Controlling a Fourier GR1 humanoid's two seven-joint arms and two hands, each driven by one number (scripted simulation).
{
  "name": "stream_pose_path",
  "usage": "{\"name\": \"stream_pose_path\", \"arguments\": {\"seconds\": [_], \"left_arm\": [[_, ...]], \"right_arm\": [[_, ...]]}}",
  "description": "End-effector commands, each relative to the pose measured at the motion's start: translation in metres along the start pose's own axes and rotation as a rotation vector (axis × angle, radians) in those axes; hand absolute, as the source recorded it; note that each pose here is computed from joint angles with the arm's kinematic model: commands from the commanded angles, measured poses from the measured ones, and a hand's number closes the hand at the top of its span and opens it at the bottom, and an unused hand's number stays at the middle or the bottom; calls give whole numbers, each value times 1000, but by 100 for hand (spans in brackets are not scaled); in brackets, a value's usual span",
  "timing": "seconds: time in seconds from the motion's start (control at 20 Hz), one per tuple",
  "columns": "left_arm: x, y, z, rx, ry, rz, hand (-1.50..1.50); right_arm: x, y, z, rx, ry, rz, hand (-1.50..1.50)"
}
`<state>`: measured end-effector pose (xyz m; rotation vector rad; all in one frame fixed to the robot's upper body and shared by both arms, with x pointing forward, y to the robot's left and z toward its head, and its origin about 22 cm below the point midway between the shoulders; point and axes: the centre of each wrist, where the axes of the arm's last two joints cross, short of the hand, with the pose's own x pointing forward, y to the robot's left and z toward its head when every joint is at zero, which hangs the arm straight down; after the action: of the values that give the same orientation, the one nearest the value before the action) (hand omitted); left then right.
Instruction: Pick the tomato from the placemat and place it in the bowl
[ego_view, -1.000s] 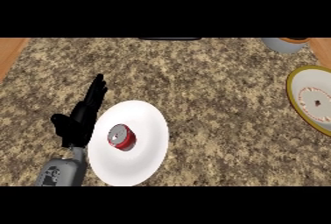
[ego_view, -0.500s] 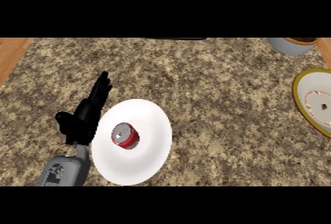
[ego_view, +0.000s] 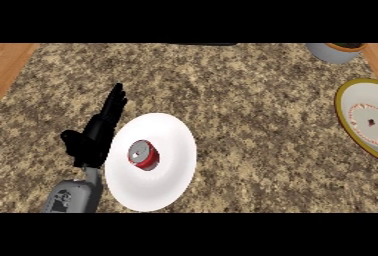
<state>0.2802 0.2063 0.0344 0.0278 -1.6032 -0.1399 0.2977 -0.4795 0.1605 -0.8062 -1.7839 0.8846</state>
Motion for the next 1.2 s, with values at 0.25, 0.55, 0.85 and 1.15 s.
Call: {"name": "stream_pose_path", "arguments": {"seconds": [0.25, 0.55, 0.85, 1.15], "left_arm": [[3, -15, 4, 1, -30, 13, 0], [4, -1, -2, 6, -9, -16, 0], [-2, -2, 1, 5, 11, 7, 0], [-2, -5, -1, 17, -12, -7, 0]], "right_arm": [[-47, 40, -11, 159, 139, -94, 150], [-63, 34, 2, 277, 51, -237, -150], [-63, 43, -4, 90, -73, -440, -150], [-65, -22, 2, -30, -28, -554, -150]]}}
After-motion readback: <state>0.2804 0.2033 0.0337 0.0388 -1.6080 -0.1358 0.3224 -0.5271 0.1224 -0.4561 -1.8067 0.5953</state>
